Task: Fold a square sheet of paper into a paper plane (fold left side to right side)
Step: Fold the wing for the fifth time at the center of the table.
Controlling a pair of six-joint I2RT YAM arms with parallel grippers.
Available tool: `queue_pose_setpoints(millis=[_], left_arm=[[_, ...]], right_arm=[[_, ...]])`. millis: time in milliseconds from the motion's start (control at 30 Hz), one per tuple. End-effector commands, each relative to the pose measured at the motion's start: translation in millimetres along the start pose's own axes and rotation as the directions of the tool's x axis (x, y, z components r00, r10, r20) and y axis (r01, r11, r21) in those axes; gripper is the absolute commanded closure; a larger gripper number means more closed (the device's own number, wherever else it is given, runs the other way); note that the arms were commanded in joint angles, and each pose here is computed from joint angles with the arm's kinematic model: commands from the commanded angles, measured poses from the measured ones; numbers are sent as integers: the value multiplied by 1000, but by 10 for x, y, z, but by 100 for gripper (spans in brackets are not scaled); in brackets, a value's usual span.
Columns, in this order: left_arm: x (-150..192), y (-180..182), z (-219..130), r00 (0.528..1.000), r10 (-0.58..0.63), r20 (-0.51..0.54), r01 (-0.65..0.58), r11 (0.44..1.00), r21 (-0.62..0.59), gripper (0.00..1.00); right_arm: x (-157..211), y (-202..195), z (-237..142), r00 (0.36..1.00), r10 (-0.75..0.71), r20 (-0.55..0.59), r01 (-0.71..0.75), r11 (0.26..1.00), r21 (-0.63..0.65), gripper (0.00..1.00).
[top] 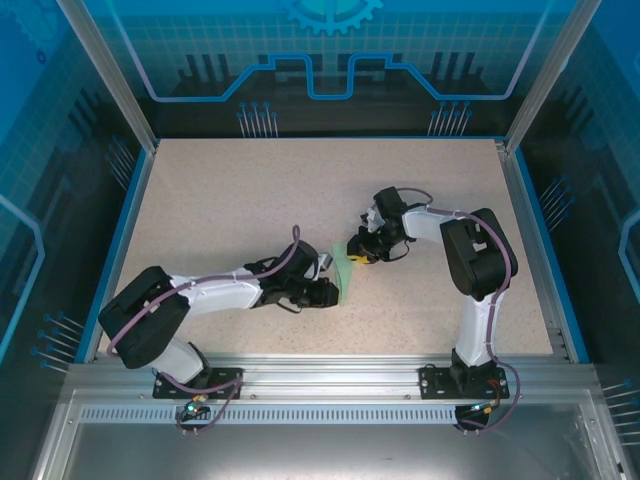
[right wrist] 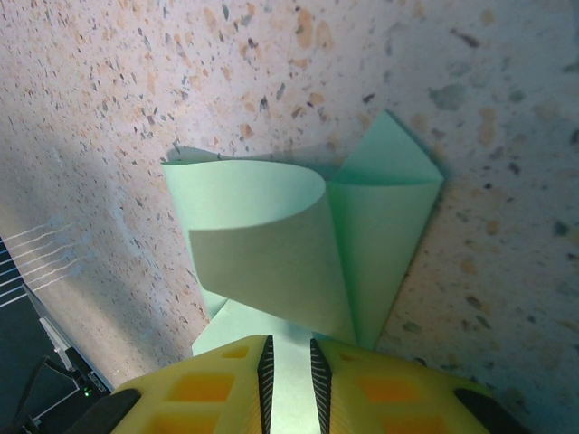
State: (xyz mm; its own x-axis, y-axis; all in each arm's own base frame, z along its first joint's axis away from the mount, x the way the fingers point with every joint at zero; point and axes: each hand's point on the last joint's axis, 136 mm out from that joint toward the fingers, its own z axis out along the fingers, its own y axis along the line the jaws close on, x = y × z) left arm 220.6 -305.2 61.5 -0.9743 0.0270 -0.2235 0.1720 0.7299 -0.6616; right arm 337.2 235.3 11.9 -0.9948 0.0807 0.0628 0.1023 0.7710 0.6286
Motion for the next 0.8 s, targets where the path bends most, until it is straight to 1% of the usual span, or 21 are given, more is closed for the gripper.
queue_pose_setpoints(millis=[0, 133, 233, 400, 467, 633, 767], left_arm=[[-122, -139, 66, 999, 29, -29, -28, 999, 34, 80], [-233, -253, 241, 997, 43, -58, -38, 997, 72, 80], [-293, -245, 350, 997, 49, -66, -45, 997, 61, 80], [-290, 2, 495, 996, 25, -83, -29, 999, -40, 80], [-252, 99, 544, 996, 6, -89, -11, 998, -59, 80], [-112, 261, 640, 993, -43, -112, 36, 997, -64, 81], [-30, 320, 668, 989, -63, -130, 58, 997, -45, 84]], right_arm=[[143, -468, 155, 997, 74, -37, -67, 984, 166, 77], [145, -462, 157, 996, 75, -39, -67, 984, 166, 77], [146, -462, 156, 996, 75, -39, -67, 984, 166, 77], [146, -467, 153, 997, 71, -40, -64, 984, 166, 77], [143, -451, 148, 997, 69, -38, -62, 985, 160, 77], [84, -330, 62, 999, 37, -6, -36, 993, 115, 77], [23, -105, -91, 999, -14, 31, 13, 999, 32, 77]])
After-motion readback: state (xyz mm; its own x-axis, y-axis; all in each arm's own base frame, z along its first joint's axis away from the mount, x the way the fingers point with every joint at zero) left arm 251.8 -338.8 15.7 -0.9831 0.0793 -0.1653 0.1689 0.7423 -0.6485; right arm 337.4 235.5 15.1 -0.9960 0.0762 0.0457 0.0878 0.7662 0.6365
